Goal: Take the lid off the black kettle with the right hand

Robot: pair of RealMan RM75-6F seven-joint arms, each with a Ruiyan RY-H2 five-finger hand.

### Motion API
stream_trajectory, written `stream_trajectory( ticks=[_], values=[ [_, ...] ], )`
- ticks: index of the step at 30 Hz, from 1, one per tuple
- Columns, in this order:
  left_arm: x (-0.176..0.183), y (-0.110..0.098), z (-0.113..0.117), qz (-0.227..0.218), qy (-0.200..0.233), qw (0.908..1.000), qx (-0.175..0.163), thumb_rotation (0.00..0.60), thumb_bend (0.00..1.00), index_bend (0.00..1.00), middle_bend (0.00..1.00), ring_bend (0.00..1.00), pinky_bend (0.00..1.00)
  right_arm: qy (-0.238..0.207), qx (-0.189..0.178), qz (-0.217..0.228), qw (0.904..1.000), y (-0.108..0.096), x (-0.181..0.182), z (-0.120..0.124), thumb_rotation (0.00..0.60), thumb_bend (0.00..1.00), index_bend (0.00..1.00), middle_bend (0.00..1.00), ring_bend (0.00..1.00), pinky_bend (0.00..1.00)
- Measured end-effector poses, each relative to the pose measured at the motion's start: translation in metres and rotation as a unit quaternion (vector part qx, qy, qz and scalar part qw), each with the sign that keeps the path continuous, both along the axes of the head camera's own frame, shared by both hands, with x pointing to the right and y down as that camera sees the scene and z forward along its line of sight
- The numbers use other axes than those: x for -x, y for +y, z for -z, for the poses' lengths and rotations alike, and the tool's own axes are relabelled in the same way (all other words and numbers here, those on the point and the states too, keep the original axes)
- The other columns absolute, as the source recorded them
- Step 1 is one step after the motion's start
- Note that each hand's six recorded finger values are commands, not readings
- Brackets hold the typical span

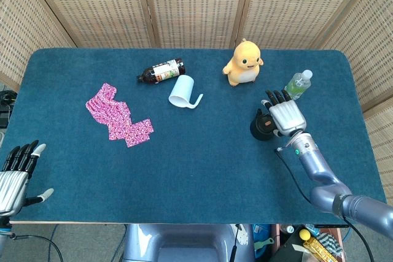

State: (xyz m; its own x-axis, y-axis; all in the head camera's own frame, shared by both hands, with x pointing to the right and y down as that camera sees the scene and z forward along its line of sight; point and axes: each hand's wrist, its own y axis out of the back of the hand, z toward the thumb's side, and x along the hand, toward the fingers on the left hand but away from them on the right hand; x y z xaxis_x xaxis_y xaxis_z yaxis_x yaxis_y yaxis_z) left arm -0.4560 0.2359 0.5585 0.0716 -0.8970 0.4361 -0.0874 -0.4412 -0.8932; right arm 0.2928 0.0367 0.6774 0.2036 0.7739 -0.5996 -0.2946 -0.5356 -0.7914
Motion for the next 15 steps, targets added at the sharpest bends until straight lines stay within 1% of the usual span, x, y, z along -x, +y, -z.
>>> stream_trajectory(
  ticks=[1, 4, 7, 13, 15],
  values=[
    [0.0, 0.0, 0.0, 0.0, 0.0, 1.0, 0.0, 0.6, 0.12, 0.0, 0.0, 0.0, 0.0, -0.018, -0.002, -0.002, 0.9998, -0.001, 0.001, 0.002, 0.6, 0.32, 0.32, 0.02, 0.0, 0.11],
    [0.0, -0.001, 0.0, 0.0, -0.002, 1.0, -0.002, 0.6, 0.12, 0.0, 0.0, 0.0, 0.0, -0.049, -0.009, -0.003, 0.9988, -0.002, 0.003, 0.004, 0.6, 0.32, 0.38, 0.03, 0.0, 0.11],
    [0.0, -0.001, 0.0, 0.001, -0.002, 1.0, -0.003, 0.6, 0.12, 0.0, 0.0, 0.0, 0.0, -0.055, -0.015, -0.003, 0.9984, -0.005, -0.001, 0.003, 0.6, 0.36, 0.44, 0.03, 0.0, 0.11],
    [0.001, -0.002, 0.0, 0.004, -0.001, 1.0, -0.003, 0.6, 0.12, 0.0, 0.0, 0.0, 0.0, -0.056, -0.009, -0.006, 0.9984, -0.008, 0.0, -0.006, 0.6, 0.45, 0.47, 0.04, 0.0, 0.11],
    [0.002, -0.002, 0.0, 0.005, -0.001, 1.0, -0.003, 0.6, 0.12, 0.0, 0.0, 0.0, 0.0, -0.054, -0.006, -0.006, 0.9985, -0.008, 0.0, -0.009, 0.6, 0.45, 0.47, 0.04, 0.0, 0.11]
  ],
)
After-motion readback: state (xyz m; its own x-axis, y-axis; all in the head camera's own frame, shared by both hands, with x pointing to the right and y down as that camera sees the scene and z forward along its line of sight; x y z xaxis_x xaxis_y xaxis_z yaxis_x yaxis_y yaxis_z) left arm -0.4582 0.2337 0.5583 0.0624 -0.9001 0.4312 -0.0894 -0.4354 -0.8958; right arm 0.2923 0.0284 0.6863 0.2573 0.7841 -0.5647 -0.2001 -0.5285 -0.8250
